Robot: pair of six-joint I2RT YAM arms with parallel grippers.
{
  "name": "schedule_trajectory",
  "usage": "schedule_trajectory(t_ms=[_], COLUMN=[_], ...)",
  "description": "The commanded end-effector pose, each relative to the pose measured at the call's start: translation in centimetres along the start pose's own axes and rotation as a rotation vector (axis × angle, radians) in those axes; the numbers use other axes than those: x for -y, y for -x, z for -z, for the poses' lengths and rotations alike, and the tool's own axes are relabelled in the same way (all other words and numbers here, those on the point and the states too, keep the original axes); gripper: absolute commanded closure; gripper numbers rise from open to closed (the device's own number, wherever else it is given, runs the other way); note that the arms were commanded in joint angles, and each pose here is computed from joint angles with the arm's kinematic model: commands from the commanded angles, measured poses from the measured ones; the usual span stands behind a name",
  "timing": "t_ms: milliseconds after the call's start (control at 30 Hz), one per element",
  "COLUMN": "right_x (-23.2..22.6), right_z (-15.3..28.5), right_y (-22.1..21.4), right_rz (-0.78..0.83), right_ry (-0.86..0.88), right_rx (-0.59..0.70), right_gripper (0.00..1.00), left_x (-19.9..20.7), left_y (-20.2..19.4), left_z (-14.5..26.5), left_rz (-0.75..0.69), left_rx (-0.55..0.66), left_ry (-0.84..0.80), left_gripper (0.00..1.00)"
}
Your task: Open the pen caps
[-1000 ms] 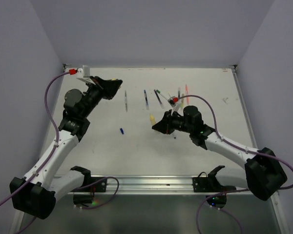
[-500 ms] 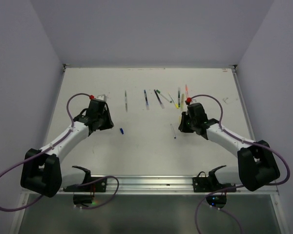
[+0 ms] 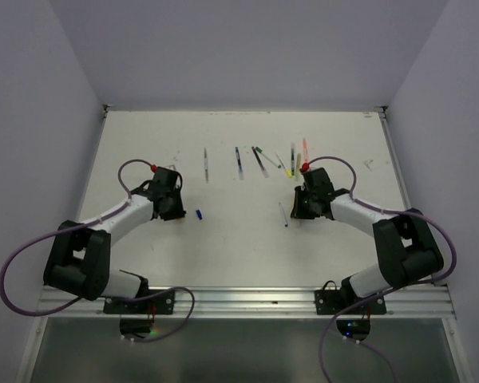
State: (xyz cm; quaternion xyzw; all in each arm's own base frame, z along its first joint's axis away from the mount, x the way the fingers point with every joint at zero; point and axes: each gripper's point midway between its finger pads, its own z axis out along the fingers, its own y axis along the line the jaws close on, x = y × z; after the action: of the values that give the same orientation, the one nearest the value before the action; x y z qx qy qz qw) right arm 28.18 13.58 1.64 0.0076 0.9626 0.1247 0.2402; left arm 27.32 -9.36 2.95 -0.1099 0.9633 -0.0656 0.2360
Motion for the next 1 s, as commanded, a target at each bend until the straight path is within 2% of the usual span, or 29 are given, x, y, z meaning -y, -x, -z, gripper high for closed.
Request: schedule_trajectory(t_ms=[0,100,200,333,400,567,733,800,967], right_x=[-1.2,-1.3,-1.5,-1.9,-2.0,-2.7,-4.1,-5.1,-8.1], right_z=[-0.1,0.0,0.2,0.8,1.1,3.1,5.7,6.8,7.9], right_y=[1.1,1.0,1.2,1.7,1.9,3.6,6.3,7.6,10.1], right_rz=[0.022,0.022,0.022,0.019,0.017,0.018,0.033,0.043,0.085], right_ry=[0.055,0.065,0.075,0.087,0.091,0.11,0.149,0.175,0.226], right_rx=[0.018,0.018,0.027,0.052,0.062,0.126,0.219,0.264,0.344], right_gripper=[0.89,0.84,0.72,0.54,0.49,0.3,0.2,0.16,0.13], left_x=[-0.3,-0.5,-0.3,-0.1,-0.2,0.1,1.7,2.3,4.1], left_y=[0.7,0.3,0.1,0.4,0.5,1.8,5.1,6.3,9.8], left_z=[-0.9,-1.5,-1.8,-1.7,-1.4,0.1,2.9,3.8,4.9], left_rz=[0.036,0.035,0.043,0.045,0.045,0.057,0.057,0.055,0.051], left_rx=[0.043,0.029,0.024,0.032,0.039,0.088,0.174,0.204,0.276], left_ry=[0.02,0.026,0.012,0.007,0.01,-0.001,-0.047,-0.067,-0.109], left_gripper=[0.74,0.7,0.66,0.51,0.47,0.25,0.05,0.03,0.03])
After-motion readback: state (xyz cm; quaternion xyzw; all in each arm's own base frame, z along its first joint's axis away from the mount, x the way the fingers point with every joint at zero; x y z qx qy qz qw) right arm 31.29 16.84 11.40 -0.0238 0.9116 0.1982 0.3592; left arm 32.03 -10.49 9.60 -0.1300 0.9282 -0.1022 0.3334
